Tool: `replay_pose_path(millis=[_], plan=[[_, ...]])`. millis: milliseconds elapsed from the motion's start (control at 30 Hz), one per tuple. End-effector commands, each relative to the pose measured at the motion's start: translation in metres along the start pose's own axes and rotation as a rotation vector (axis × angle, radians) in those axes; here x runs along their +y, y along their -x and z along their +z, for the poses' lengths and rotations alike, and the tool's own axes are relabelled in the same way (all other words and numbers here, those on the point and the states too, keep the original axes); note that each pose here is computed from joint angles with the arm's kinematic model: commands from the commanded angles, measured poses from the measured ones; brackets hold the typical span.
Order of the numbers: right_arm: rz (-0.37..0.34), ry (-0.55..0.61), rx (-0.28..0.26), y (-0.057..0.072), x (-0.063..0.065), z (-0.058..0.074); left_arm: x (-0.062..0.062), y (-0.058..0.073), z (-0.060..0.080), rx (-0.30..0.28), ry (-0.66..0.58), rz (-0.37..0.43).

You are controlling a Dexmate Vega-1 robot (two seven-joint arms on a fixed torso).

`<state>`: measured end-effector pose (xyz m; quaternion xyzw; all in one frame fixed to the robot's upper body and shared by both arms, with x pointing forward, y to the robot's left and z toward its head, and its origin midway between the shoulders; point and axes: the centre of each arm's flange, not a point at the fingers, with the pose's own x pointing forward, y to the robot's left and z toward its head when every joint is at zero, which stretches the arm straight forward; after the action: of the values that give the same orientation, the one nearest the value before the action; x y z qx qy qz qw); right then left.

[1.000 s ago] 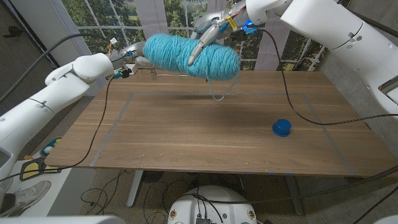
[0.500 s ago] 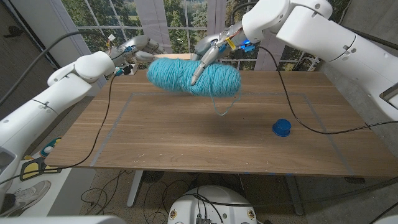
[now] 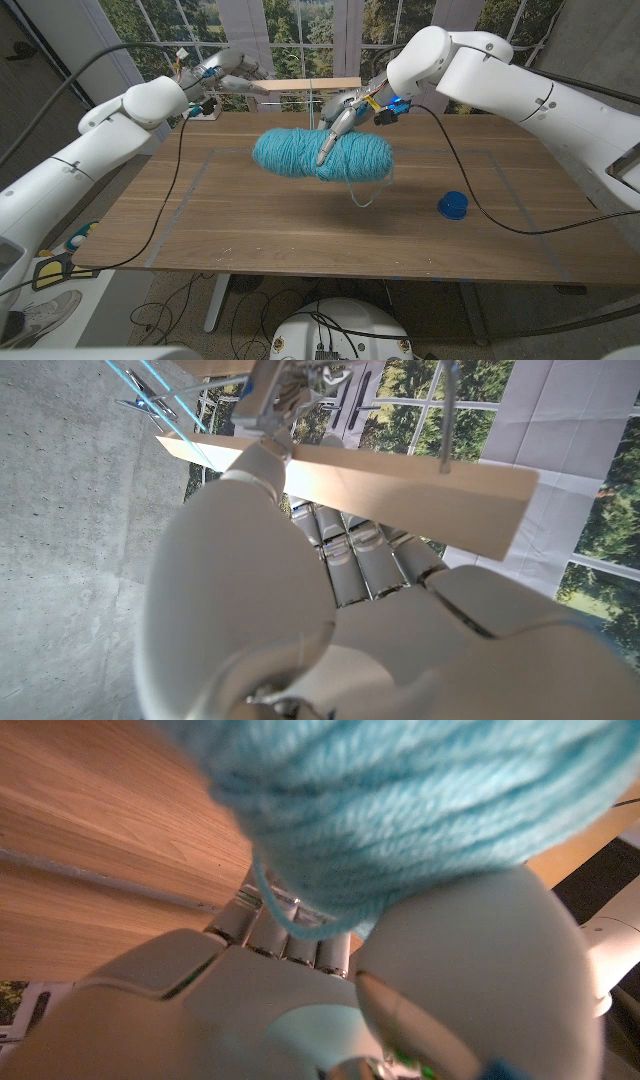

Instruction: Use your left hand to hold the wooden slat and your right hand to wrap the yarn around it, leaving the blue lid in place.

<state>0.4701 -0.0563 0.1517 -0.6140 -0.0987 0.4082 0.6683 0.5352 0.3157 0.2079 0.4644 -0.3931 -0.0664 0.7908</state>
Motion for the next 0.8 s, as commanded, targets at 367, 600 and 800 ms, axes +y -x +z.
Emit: replay_pose_path(millis=[367, 600, 800], plan=[[-0.04, -0.215, 0.122, -0.034, 0.018, -0.093, 0.002, 0.0, 0.027, -0.101, 0.087, -0.09], [-0.133, -0.327, 0.143, -0.034, 0.016, -0.132, 0.002, 0.008, 0.03, -0.13, 0.113, -0.105], [-0.212, -0.403, 0.148, -0.03, 0.016, -0.158, 0.002, 0.012, 0.031, -0.15, 0.152, -0.134]])
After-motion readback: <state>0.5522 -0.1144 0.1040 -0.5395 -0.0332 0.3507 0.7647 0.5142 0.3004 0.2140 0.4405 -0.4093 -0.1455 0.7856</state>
